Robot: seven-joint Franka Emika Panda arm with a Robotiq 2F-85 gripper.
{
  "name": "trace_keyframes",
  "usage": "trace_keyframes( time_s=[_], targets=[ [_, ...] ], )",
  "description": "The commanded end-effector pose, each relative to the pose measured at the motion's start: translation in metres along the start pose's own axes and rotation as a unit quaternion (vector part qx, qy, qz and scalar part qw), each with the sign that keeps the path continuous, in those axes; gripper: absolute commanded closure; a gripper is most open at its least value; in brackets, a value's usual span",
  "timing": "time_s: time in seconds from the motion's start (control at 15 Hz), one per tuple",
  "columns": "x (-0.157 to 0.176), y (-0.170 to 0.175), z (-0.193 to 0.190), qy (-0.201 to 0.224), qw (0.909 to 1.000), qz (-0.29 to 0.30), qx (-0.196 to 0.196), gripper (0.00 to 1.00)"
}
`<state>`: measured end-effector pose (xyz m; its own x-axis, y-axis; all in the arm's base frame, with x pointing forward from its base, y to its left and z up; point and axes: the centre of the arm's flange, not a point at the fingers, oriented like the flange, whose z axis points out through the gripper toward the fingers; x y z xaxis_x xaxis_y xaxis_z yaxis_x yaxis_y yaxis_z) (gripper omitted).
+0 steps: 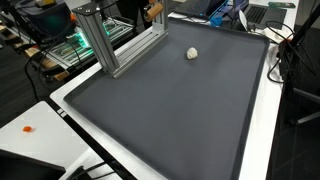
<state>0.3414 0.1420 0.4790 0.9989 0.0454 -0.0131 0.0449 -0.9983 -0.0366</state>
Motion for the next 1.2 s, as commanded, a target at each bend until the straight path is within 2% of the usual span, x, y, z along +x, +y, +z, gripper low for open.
trace_keyframes(
  time_s=[0.0,0.47,0.87,1.13],
  targets=[
    [0.022,-0.004,-0.024,0.017,0.9996,-0.019,-0.008,0.65],
    [0.070,-0.017,-0.035,0.054,0.9982,-0.026,0.004,0.65],
    [0.096,-0.019,-0.002,0.091,0.9948,-0.037,0.027,0.65],
    [0.109,-0.015,0.023,0.106,0.9933,-0.037,0.028,0.65]
  ],
)
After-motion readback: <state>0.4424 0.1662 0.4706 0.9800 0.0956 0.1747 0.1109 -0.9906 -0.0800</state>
